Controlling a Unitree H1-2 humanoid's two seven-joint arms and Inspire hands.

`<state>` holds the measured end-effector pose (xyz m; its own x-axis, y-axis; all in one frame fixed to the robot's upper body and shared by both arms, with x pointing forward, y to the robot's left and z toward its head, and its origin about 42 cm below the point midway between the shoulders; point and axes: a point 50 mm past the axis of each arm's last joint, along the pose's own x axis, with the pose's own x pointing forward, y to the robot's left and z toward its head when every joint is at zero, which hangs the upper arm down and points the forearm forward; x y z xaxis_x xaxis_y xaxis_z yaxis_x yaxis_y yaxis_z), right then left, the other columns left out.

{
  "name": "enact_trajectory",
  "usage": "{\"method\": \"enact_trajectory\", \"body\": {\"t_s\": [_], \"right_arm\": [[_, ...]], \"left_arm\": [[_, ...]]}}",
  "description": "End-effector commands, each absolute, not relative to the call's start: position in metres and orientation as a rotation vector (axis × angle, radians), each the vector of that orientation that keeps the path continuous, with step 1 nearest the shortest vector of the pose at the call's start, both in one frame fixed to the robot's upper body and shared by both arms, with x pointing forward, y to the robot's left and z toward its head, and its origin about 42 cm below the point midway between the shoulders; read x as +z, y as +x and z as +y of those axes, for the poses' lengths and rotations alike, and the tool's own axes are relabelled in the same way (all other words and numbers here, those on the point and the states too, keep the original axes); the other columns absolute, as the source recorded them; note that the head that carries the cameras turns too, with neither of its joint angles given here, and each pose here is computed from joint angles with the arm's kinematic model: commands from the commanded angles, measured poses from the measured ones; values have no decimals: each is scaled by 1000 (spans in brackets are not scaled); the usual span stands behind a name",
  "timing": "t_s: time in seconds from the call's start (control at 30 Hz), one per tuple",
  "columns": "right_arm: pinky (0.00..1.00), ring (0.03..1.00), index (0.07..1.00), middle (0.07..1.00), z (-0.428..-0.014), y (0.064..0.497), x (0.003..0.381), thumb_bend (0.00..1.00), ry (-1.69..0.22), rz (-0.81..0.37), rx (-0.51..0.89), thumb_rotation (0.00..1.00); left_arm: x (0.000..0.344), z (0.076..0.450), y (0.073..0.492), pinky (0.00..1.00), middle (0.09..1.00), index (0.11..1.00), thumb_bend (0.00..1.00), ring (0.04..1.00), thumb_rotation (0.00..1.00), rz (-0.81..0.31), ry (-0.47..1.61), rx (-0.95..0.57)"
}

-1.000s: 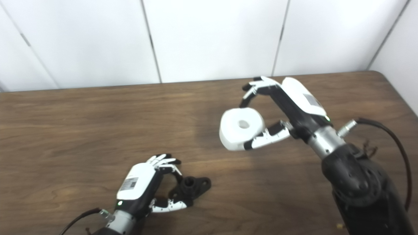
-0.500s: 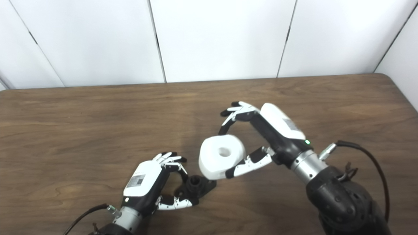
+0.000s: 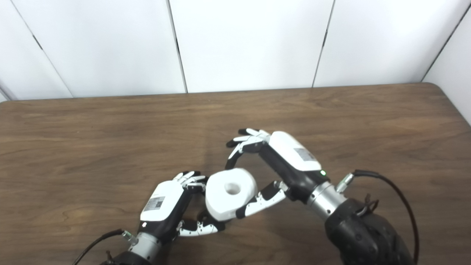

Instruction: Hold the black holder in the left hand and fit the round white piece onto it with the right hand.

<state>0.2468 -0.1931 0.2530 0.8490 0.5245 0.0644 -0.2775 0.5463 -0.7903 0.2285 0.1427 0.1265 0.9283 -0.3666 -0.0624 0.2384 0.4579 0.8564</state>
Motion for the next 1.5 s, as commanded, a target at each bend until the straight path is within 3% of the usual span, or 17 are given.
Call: {"method": "enact_trajectory", "body": {"t_s": [0.0, 0.33, 1.47], "right_arm": [[954, 927, 482, 813, -190, 247, 261, 524, -875, -391, 458, 133], [999, 930, 482, 816, -186, 248, 247, 524, -874, -377, 451, 133], [989, 922, 482, 803, -173, 255, 238, 524, -894, -382, 451, 136]], "left_arm": [[104, 140, 217, 942, 819, 489, 517, 918, 53, -19, 1069, -477], [105, 140, 217, 947, 822, 490, 517, 920, 53, -17, 1066, -480], [106, 137, 216, 942, 821, 490, 517, 918, 54, -17, 1071, -480]]}}
